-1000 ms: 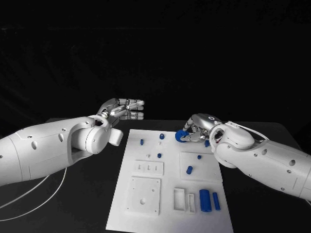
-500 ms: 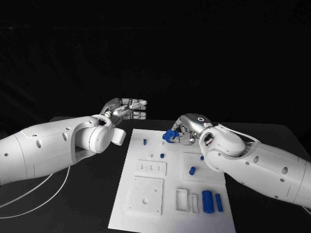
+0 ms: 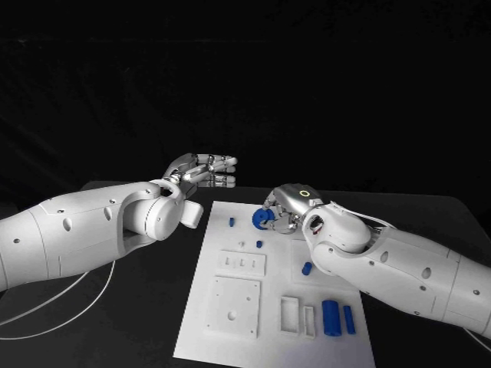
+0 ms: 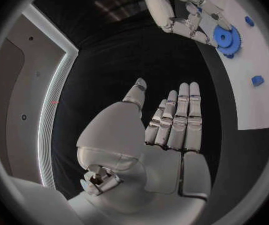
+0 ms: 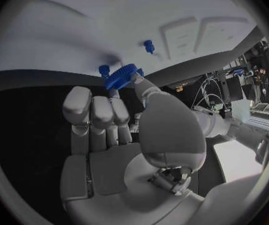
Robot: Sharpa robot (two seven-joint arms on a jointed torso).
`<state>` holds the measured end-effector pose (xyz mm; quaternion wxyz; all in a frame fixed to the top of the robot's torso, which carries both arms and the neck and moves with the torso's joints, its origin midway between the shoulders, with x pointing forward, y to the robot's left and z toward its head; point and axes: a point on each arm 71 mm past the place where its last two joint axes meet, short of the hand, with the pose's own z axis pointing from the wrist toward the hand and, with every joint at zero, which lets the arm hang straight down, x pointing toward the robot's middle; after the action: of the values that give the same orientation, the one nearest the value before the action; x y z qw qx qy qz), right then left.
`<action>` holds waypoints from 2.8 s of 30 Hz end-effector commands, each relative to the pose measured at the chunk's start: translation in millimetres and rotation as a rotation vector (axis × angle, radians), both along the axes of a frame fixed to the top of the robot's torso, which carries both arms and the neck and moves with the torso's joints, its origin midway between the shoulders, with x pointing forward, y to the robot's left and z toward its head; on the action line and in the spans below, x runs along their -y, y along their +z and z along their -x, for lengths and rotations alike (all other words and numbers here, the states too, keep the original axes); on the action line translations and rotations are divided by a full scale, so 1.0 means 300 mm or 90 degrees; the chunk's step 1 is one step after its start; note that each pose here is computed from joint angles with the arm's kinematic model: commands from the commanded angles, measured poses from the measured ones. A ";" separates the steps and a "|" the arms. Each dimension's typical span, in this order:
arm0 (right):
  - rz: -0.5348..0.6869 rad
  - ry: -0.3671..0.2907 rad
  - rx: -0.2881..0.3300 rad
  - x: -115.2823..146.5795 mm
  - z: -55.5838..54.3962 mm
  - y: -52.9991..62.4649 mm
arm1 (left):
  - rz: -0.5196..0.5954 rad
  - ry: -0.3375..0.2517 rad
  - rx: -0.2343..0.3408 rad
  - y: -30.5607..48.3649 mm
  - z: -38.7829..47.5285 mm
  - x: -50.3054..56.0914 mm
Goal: Assemble the parts on the task board
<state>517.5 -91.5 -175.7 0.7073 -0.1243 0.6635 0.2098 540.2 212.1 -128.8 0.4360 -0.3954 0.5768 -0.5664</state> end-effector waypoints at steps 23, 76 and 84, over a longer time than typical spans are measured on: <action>0.036 -0.007 -0.026 -0.026 -0.020 -0.056 | 0.003 -0.008 0.006 0.007 0.005 0.015; 0.030 -0.008 -0.030 -0.017 0.007 -0.082 | 0.002 -0.012 0.001 0.005 -0.002 0.018; 0.028 -0.007 -0.028 -0.016 0.010 -0.082 | 0.002 -0.011 0.002 0.005 -0.002 0.015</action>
<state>516.0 -84.7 -191.8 0.7014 -0.1242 0.6706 0.2071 540.9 209.2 -129.2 0.4333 -0.3955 0.5794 -0.5659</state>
